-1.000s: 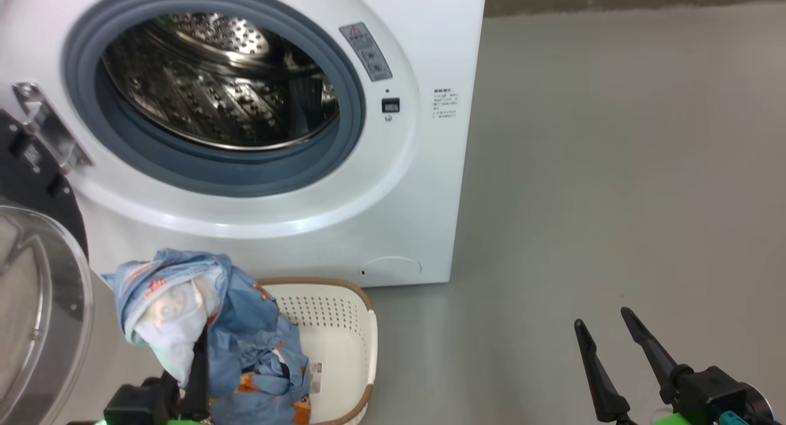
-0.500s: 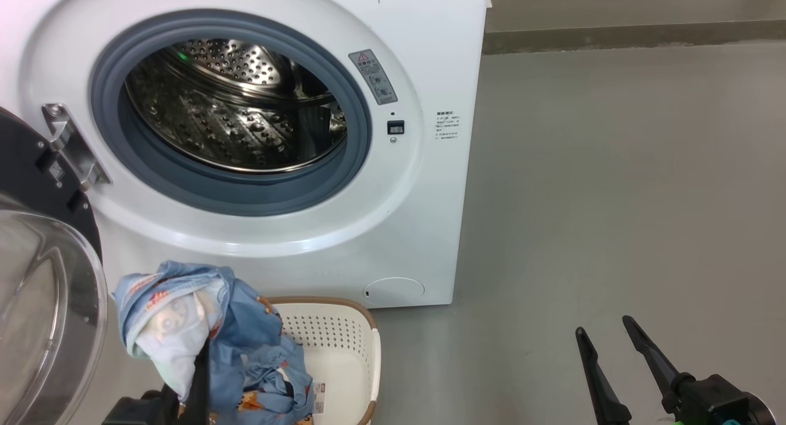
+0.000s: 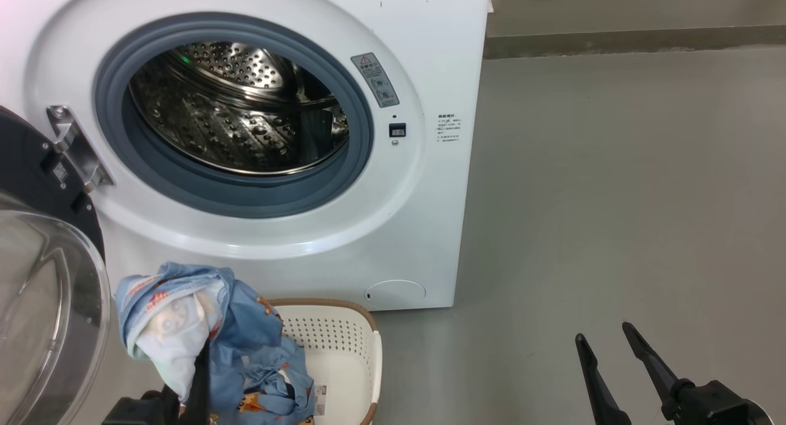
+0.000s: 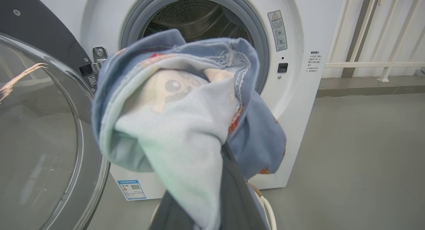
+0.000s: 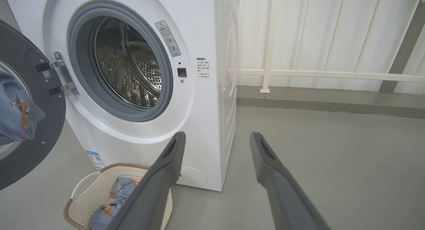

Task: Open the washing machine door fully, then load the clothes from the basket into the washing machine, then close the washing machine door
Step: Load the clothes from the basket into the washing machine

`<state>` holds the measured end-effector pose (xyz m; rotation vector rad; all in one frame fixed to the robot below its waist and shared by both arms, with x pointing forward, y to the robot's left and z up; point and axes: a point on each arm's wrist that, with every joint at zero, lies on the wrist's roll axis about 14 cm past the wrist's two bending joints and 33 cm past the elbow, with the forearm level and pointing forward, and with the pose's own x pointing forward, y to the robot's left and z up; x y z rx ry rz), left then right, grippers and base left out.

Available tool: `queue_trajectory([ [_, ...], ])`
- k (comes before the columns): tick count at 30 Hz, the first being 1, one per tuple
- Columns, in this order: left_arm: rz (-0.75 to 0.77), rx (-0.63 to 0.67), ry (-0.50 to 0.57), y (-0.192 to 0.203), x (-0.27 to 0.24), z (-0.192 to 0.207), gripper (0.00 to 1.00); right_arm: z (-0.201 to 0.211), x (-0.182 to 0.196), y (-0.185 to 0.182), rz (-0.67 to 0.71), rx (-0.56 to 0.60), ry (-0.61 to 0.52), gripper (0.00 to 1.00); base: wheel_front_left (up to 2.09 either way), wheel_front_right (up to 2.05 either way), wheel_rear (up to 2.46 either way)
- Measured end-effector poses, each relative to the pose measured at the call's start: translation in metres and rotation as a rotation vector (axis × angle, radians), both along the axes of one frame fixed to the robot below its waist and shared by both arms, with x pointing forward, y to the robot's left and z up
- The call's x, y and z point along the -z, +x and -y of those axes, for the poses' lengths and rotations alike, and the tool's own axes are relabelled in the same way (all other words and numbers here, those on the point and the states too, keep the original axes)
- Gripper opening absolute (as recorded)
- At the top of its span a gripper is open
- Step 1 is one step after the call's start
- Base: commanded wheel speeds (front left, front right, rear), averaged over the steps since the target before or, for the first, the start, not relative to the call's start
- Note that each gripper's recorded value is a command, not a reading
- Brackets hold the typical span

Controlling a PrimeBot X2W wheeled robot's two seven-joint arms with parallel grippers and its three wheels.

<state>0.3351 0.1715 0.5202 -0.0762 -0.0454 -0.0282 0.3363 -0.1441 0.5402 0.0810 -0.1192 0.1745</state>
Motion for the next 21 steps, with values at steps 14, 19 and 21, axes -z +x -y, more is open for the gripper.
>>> queue_trajectory([
  [14, -0.068, -0.015, -0.017, 0.003, 0.022, -0.003, 0.00, -0.006, 0.004, 0.004, -0.019, -0.017, 0.001, 1.00, 0.00, 0.00, 0.00],
  [19, -0.083, -0.007, -0.028, 0.019, 0.027, 0.000, 0.00, -0.009, 0.008, 0.008, -0.038, -0.029, 0.002, 1.00, 0.00, 0.00, 0.00],
  [21, -0.098, 0.001, -0.036, 0.029, 0.031, 0.002, 0.00, -0.011, 0.010, 0.012, -0.045, -0.035, 0.002, 1.00, 0.00, 0.00, 0.00],
])
